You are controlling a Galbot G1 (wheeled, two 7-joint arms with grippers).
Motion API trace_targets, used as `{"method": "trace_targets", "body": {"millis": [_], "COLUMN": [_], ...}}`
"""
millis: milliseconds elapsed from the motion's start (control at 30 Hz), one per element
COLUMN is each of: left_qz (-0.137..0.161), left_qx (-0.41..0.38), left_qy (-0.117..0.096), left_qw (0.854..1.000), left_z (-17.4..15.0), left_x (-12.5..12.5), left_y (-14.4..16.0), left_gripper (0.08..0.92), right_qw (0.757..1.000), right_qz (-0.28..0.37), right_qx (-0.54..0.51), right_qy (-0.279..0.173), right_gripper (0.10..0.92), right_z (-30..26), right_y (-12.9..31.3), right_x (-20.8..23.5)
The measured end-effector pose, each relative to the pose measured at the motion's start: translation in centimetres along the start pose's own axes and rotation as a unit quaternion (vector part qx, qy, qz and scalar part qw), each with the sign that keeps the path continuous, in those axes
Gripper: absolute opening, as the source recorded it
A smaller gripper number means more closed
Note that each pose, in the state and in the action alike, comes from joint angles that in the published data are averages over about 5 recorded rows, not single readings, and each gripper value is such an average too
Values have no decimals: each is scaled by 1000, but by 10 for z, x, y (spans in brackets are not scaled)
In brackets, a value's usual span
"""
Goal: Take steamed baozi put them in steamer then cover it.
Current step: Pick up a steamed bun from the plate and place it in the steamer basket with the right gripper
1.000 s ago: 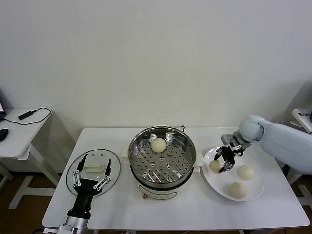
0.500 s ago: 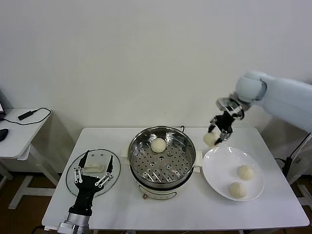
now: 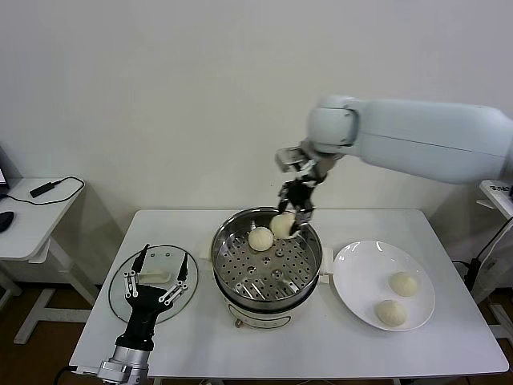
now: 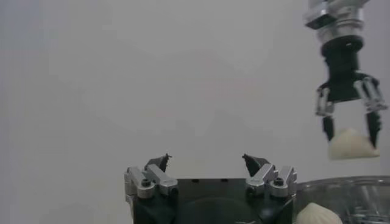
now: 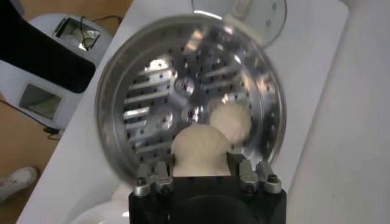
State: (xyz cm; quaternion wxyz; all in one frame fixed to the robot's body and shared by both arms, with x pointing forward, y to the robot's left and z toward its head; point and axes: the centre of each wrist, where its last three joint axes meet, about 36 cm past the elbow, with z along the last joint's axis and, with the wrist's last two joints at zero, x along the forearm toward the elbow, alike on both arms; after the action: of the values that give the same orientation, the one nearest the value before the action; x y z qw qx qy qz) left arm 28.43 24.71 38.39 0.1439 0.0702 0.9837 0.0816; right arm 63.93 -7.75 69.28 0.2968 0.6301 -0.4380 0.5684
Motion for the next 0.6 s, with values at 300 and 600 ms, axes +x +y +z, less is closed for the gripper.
{"method": "trace_targets", "body": {"millis": [300, 600], "left_qz": [-3, -5], "left_qx": [-2, -3], "left_qy": [-2, 0], "left_qw": [1000, 1000], "left_z": [1, 2], "left_x": [-2, -1], "left_y": [2, 3], "left_gripper": [823, 823], "right_qw": [1000, 1000], "right_qz": [4, 3], "right_qx": [2, 6], "right_qy": [4, 2], "right_gripper": [611, 606], "right_z": [-40, -59], "right_y": [-5, -2], "right_x": [-56, -90]}}
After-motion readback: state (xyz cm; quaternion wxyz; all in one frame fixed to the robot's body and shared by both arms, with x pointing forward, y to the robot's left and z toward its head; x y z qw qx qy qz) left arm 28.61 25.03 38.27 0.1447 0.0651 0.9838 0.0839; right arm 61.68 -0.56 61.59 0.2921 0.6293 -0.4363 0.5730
